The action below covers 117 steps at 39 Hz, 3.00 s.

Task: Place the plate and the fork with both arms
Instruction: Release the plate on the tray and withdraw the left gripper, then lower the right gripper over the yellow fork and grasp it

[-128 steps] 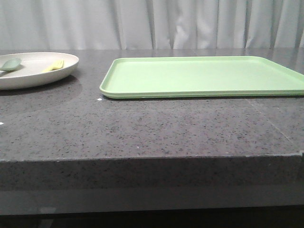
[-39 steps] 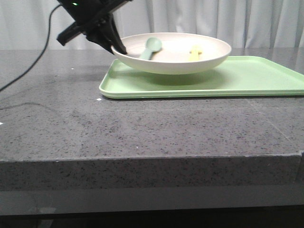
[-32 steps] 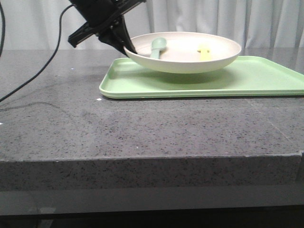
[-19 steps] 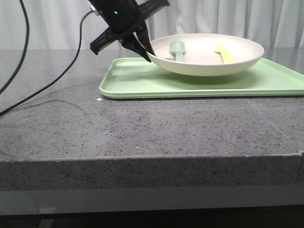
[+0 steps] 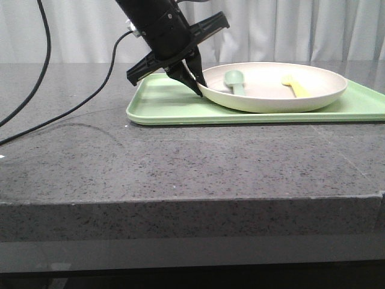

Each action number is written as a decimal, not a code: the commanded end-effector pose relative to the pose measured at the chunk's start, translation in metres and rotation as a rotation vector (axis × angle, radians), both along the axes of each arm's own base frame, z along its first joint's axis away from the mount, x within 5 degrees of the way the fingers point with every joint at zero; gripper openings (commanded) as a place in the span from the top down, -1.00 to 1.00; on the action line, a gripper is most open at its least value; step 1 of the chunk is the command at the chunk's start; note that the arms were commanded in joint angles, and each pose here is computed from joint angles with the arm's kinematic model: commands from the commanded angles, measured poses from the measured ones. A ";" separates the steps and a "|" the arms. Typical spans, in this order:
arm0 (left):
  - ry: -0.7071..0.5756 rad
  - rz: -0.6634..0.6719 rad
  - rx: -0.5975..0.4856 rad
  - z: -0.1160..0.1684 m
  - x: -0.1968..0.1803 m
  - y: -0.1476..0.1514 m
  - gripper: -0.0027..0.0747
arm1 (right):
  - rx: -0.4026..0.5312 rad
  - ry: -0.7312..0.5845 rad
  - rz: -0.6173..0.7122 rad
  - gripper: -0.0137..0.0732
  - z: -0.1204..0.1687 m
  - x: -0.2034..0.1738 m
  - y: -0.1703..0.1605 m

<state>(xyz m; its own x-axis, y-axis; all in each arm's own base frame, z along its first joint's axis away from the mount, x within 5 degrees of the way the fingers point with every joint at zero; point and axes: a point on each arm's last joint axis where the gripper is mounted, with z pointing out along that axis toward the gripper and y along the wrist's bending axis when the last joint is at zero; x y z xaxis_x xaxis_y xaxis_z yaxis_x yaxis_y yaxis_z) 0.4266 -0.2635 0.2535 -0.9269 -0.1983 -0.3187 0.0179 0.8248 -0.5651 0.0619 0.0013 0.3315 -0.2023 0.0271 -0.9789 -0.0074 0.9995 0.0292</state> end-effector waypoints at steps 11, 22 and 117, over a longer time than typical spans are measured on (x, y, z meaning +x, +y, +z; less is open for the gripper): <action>-0.166 0.012 -0.053 0.058 -0.009 0.003 -0.04 | -0.016 -0.089 -0.009 -0.68 0.016 0.001 -0.001; -0.371 -0.218 0.104 0.133 -0.054 0.030 -0.04 | -0.001 -0.088 -0.005 -0.68 0.016 0.002 0.000; -0.536 -0.079 0.346 0.117 -0.292 0.221 -0.04 | 0.067 0.961 0.044 -0.19 -0.013 0.373 0.081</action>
